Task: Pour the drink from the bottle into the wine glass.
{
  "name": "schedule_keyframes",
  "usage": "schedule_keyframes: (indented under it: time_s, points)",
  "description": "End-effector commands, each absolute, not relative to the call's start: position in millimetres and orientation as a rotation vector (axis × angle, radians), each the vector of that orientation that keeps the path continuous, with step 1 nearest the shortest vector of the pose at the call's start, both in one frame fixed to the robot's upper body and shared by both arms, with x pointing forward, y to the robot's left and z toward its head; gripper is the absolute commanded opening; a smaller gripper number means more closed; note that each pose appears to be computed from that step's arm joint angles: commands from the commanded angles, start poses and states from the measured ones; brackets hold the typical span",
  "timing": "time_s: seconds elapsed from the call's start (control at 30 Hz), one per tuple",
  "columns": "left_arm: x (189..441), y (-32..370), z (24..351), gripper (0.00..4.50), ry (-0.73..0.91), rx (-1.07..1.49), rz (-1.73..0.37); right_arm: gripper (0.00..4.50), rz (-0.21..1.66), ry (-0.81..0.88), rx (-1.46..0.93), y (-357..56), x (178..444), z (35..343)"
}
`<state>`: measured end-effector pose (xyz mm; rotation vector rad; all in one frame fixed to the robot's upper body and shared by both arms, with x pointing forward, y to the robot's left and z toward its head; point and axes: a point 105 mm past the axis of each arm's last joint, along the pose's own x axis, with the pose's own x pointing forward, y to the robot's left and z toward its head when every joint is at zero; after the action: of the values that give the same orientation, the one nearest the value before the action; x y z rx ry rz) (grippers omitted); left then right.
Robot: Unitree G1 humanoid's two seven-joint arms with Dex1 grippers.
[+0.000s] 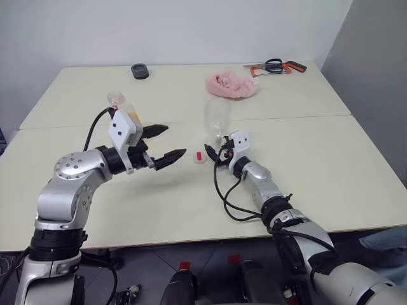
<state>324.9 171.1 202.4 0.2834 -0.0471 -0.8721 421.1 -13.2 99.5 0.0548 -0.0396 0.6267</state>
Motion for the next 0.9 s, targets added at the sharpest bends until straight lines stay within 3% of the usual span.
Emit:
schedule_keyframes:
  time_s: [0.03,0.57,0.9]
  points:
    - [321.3,164.2,219.5,4.5,-0.11,0.314,-0.887,4.49,0.63,-0.068,0.063,-15.1,420.8,105.5]
    - [326.7,164.4,217.7,4.5,-0.121,0.293,-0.871,4.49,0.642,-0.054,-0.008,-34.2,410.8,92.5]
    - [331.3,168.6,194.6,4.5,-0.081,0.282,-0.821,4.49,0.686,-0.047,-0.05,-48.3,392.8,87.7]
